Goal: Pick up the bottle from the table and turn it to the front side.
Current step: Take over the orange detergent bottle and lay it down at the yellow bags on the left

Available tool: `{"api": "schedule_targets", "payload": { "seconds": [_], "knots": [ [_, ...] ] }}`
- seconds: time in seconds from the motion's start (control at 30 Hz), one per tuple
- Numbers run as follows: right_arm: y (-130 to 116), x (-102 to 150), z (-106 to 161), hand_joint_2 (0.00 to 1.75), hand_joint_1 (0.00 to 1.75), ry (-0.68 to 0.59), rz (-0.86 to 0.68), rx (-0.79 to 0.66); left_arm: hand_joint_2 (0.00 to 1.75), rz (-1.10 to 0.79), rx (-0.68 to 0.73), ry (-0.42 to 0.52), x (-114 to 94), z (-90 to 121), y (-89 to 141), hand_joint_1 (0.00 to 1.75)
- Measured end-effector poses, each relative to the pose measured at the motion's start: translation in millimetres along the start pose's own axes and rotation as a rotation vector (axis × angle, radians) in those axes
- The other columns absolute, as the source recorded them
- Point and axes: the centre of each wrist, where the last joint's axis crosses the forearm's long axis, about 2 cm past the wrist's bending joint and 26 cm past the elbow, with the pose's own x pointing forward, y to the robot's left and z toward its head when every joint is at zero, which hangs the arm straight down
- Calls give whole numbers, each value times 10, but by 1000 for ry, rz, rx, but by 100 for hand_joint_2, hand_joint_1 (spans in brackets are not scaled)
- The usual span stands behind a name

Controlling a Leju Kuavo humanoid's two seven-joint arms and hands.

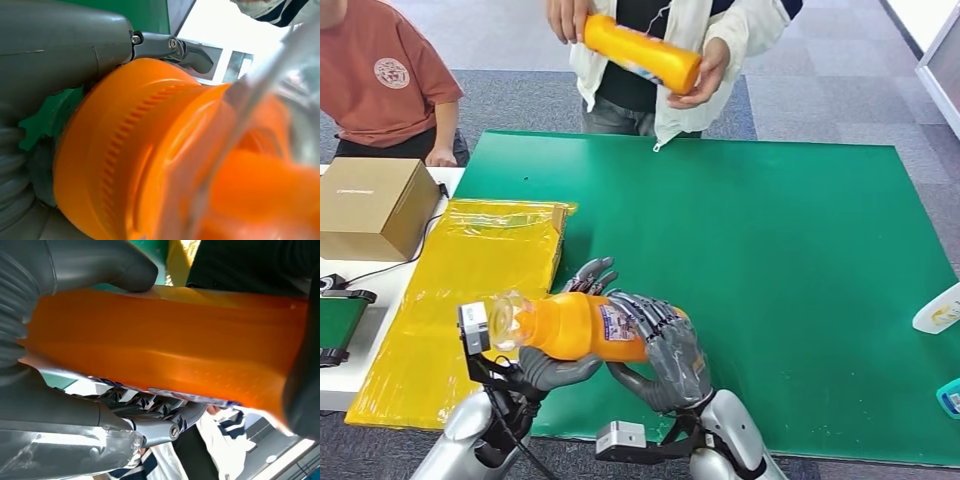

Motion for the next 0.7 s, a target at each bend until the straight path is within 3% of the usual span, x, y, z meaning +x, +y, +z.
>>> {"api": "schedule_targets", "payload": {
  "seconds": [0.27,0.33,0.4,0.47,0.57,0.7],
  "knots": [
    [44,-44,5,175,169,15,18,16,175,-80,23,31,-25,-1,30,175],
    [54,-46,6,175,151,20,6,18,175,-96,31,26,-27,4,36,175],
    [61,-46,7,175,71,25,-5,21,175,-117,41,17,-32,10,39,175],
    [65,-49,9,175,1,32,-17,26,175,-156,55,9,-35,15,39,175],
    [76,-61,28,175,0,76,-71,47,175,-331,109,6,-22,29,31,175],
    [54,-116,99,175,0,193,-239,44,175,-787,256,-21,40,93,-46,175]
  ]
}}
